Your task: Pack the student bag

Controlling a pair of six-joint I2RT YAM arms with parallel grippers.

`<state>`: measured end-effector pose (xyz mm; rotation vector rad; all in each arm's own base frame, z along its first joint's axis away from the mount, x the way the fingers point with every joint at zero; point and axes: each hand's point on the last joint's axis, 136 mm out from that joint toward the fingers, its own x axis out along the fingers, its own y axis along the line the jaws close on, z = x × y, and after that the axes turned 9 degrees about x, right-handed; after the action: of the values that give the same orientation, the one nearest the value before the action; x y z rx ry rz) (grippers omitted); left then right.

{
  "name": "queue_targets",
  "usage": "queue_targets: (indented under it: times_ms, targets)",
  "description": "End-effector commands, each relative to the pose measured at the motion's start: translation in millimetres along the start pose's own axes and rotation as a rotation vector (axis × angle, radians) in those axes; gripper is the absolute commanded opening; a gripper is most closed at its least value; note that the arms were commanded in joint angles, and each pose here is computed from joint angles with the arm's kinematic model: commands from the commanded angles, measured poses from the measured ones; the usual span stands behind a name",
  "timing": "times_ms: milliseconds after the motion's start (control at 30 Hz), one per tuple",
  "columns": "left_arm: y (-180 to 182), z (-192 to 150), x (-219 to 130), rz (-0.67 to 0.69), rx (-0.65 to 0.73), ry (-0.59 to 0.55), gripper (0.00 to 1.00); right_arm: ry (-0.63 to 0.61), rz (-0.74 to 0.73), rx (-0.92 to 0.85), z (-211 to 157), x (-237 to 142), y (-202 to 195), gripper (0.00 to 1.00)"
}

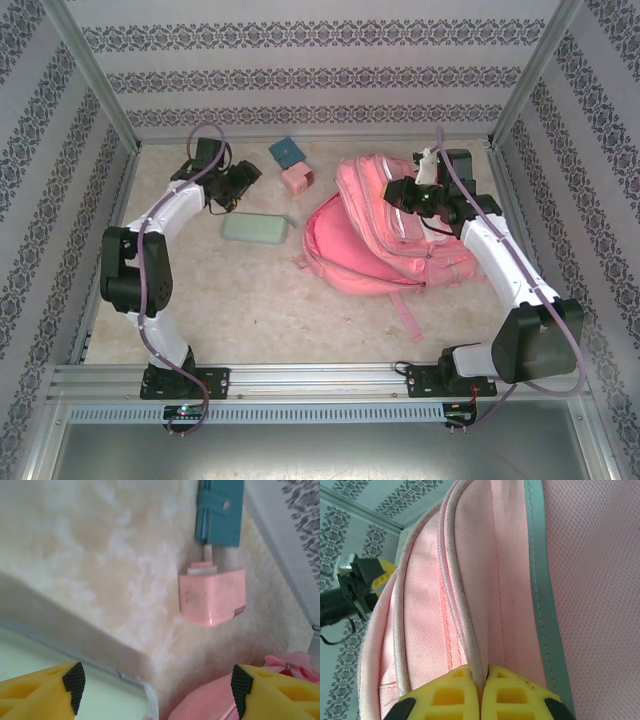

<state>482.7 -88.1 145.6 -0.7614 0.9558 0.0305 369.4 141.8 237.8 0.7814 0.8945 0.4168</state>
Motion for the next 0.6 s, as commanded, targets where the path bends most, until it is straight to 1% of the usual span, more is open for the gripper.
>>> queue_targets:
  times_ms: [0,67,167,333,400,567]
  targets:
    - [27.4,4.4,14.3,0.108,0.112,0.078,0.78,-0.048,0.044,-0.048,4.4,-12.0,15.1,0.0]
    - [33.3,12.3,24.0,0.126,0.151,0.085,0.78,-0.05,0.04,-0.049,3.8,-13.2,14.4,0.0]
    - [44.8,13.4,38.0,0.156,0.173,0.134,0.78,-0.056,0.036,-0.056,3.4,-16.1,15.3,0.0]
    - [62.7,-6.4,55.9,0.177,0.169,0.231,0.75,-0.063,0.028,-0.058,3.6,-18.4,14.4,0.0]
    - [67.6,-14.9,54.3,0.174,0.157,0.239,0.75,-0.063,0.025,-0.059,3.4,-17.9,13.3,0.0]
    - [79.9,-39.7,36.8,0.183,0.13,0.258,0.75,-0.058,0.023,-0.059,4.5,-13.8,11.1,0.0]
